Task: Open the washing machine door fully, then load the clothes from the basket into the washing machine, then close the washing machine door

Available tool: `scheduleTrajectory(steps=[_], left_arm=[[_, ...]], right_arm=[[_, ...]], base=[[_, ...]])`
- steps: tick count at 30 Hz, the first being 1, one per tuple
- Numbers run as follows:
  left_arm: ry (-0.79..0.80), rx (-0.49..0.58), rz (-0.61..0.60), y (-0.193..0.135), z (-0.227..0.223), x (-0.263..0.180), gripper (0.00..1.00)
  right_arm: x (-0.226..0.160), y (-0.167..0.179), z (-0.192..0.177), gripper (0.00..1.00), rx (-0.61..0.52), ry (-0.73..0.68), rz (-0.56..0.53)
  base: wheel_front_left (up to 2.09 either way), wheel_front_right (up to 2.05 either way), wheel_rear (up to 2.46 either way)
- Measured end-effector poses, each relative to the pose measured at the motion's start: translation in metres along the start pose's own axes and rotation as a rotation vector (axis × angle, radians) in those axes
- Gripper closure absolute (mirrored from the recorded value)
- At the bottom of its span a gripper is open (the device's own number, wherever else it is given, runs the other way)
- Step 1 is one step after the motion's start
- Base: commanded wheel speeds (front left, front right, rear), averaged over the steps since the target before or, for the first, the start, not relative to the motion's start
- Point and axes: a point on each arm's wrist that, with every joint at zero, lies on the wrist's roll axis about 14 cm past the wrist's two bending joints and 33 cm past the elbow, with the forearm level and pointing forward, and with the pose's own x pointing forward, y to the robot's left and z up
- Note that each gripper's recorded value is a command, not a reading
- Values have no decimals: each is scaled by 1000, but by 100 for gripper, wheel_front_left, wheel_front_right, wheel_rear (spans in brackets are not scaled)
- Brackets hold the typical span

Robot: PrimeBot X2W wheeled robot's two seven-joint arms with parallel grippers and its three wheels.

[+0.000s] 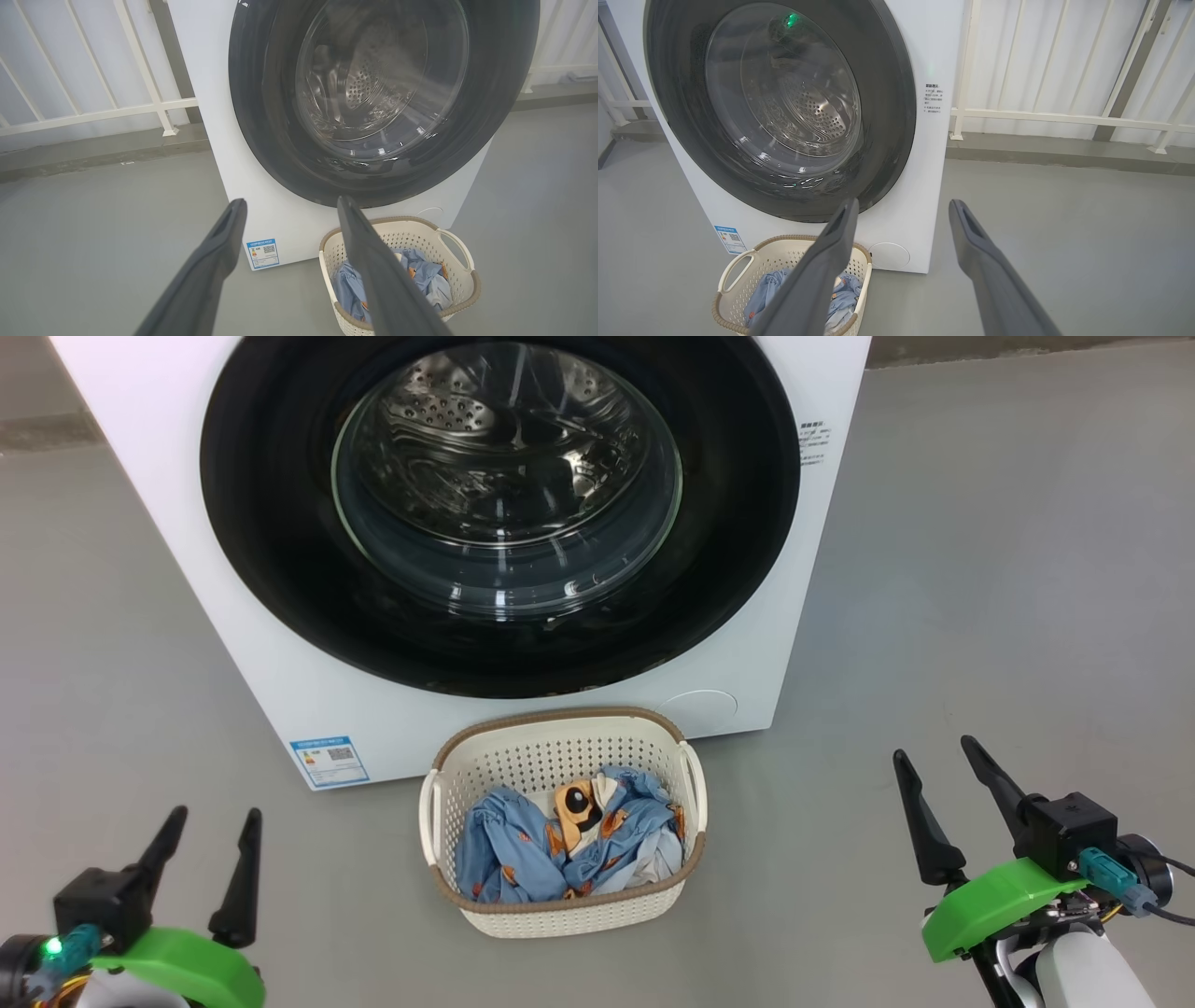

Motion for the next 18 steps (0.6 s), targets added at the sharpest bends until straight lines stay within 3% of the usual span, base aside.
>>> scheduleTrajectory(steps=[18], left_arm=[[4, 26, 7, 4, 0, 4, 0]], right_arm=[[0, -2, 0, 0, -2, -2, -10]], base=[[1, 1, -2]])
